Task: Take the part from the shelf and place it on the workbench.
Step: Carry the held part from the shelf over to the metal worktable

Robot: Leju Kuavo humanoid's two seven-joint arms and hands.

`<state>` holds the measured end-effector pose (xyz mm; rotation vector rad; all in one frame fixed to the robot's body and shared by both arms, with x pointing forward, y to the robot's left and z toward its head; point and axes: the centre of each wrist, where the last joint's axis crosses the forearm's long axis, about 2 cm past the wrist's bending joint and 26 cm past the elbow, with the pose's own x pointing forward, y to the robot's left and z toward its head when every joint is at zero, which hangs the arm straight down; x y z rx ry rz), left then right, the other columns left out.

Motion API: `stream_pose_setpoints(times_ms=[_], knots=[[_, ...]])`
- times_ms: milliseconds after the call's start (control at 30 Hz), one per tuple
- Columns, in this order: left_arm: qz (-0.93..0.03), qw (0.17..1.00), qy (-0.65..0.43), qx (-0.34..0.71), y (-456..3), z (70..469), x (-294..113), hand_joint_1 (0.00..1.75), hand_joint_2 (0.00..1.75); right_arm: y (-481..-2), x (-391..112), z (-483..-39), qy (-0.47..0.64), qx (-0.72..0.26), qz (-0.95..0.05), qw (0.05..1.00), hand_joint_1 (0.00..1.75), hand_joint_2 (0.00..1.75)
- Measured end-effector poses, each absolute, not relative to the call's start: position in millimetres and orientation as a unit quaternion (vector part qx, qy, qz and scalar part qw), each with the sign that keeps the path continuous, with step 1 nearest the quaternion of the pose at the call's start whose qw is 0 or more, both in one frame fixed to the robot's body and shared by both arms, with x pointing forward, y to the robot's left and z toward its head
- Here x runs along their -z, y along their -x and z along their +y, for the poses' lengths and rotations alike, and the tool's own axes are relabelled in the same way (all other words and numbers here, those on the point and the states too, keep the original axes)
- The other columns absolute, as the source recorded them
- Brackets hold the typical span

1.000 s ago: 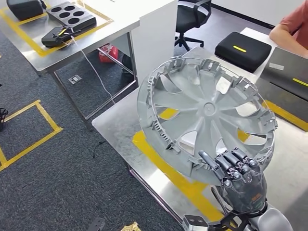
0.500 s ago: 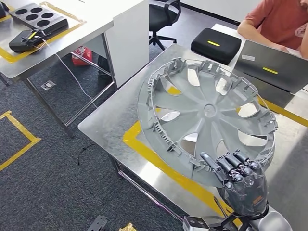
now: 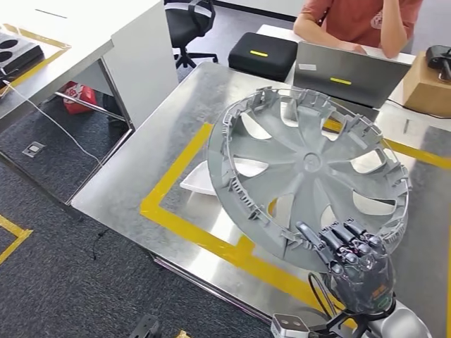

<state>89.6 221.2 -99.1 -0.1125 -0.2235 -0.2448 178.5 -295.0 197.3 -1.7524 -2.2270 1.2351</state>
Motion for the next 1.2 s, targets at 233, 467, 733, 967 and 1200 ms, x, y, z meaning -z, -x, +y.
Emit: stream_pose_setpoints(times_ms=[233,467,733,967,1200], knots=[[-0.109,0.985,0.059,0.123,-87.9,222.0,99.5,0.0,0.0,-179.6,-196.1,-295.0,0.567,-0.4,-0.719,0.028,1.75,1.75],[-0.111,0.984,0.061,0.125,-91.5,219.7,98.4,0.0,0.0,-180.9,-195.3,-294.5,0.569,-0.398,-0.719,0.032,1.75,1.75],[-0.112,0.984,0.063,0.126,-91.8,218.4,98.2,0.0,0.0,-183.8,-192.7,-292.9,0.567,-0.397,-0.72,0.039,1.75,1.75],[-0.113,0.983,0.062,0.128,-93.4,218.6,97.9,0.0,0.0,-184.4,-192.2,-292.5,0.568,-0.396,-0.721,0.042,1.75,1.75],[-0.111,0.983,0.061,0.129,-91.2,220.4,98.6,0.0,0.0,-184.6,-191.6,-292.4,0.568,-0.396,-0.721,0.043,1.75,1.75]])
